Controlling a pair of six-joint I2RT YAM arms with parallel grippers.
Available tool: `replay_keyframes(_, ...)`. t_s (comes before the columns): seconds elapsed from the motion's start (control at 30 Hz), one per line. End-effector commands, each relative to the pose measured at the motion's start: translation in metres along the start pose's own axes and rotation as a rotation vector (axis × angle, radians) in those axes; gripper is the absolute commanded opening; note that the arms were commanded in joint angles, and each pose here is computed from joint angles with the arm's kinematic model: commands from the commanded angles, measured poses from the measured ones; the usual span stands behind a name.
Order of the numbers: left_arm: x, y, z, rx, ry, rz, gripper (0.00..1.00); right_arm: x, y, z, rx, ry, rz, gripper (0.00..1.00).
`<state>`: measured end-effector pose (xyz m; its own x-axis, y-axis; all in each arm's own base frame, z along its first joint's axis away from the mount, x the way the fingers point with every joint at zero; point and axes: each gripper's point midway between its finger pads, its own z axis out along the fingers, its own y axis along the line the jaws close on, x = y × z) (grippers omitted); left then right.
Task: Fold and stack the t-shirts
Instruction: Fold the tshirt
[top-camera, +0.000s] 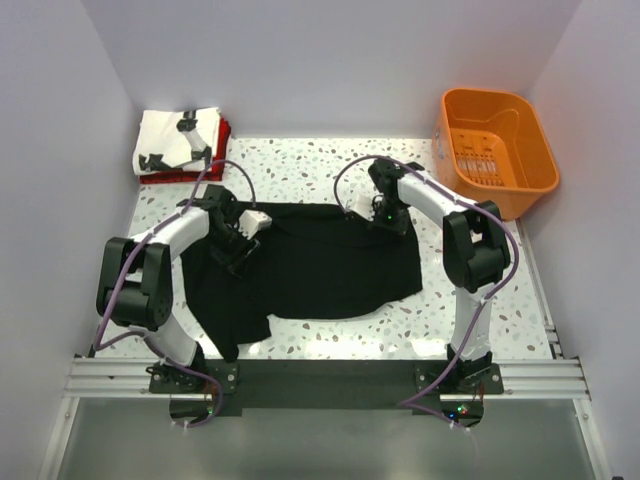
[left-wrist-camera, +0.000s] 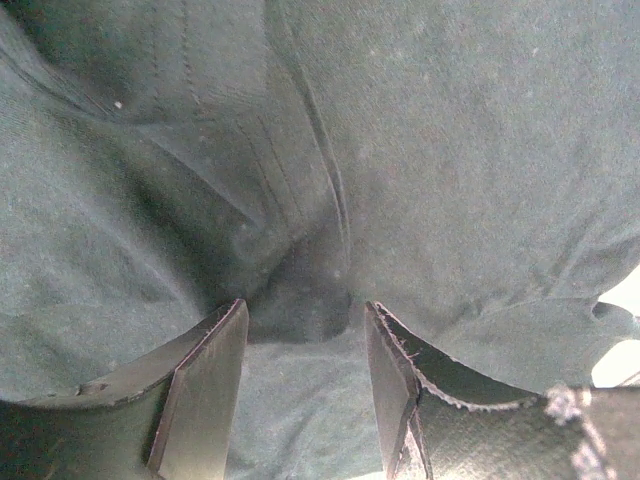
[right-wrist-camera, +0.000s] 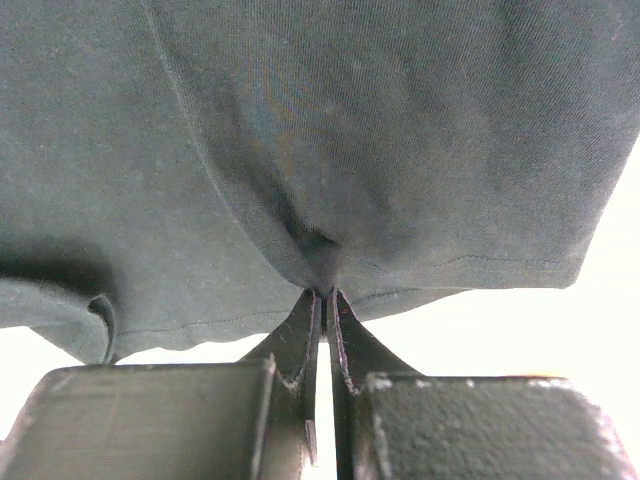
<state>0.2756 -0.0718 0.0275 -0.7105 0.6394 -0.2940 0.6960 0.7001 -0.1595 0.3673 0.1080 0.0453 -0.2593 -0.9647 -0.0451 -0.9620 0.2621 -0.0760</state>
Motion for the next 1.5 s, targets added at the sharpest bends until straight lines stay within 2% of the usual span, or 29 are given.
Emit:
replay_keyframes(0.0,0.001,-0.005,-0.008,-0.014,-0.007,0.064,0.55,-0.002,-0.011,-0.021,0.043,-0.023,-0.006,0.00)
replay_keyframes(0.13,0.000,-0.006,-0.002,-0.014,-0.004,0.082,0.50,-0.002,-0.012,-0.018,0.037,-0.016,0.000,0.00)
replay_keyframes(0.3,0.007,-0.004,0.006,-0.028,0.026,0.087,0.50,0.000,-0.014,-0.016,0.035,-0.008,0.005,0.00)
replay_keyframes(0.4,0.006,0.004,0.008,-0.062,0.029,0.084,0.45,-0.001,-0.015,-0.018,0.037,-0.010,0.007,0.00)
replay_keyframes(0.5,-0.004,0.008,-0.001,-0.093,0.002,0.085,0.26,-0.001,-0.019,-0.024,0.051,-0.011,0.007,0.00)
replay_keyframes(0.6,-0.017,0.013,-0.019,-0.127,-0.037,0.090,0.17,-0.005,-0.027,-0.031,0.081,-0.025,0.006,0.00)
replay_keyframes(0.73,-0.031,0.022,-0.046,-0.174,-0.075,0.089,0.01,-0.006,-0.057,-0.052,0.168,-0.052,0.036,0.00)
replay_keyframes(0.83,-0.050,0.041,-0.070,-0.236,-0.125,0.085,0.00,-0.007,-0.087,-0.068,0.251,-0.086,0.070,0.00)
replay_keyframes(1.07,-0.123,0.129,-0.145,-0.517,-0.305,0.065,0.00,-0.020,-0.171,-0.105,0.555,-0.185,0.144,0.00)
replay_keyframes(1.3,-0.179,0.211,-0.159,-0.701,-0.415,0.059,0.00,-0.034,-0.232,-0.105,0.787,-0.227,0.182,0.00)
replay_keyframes(1.47,-0.203,0.251,-0.181,-0.853,-0.492,0.034,0.00,-0.038,-0.271,-0.114,0.951,-0.253,0.233,0.00)
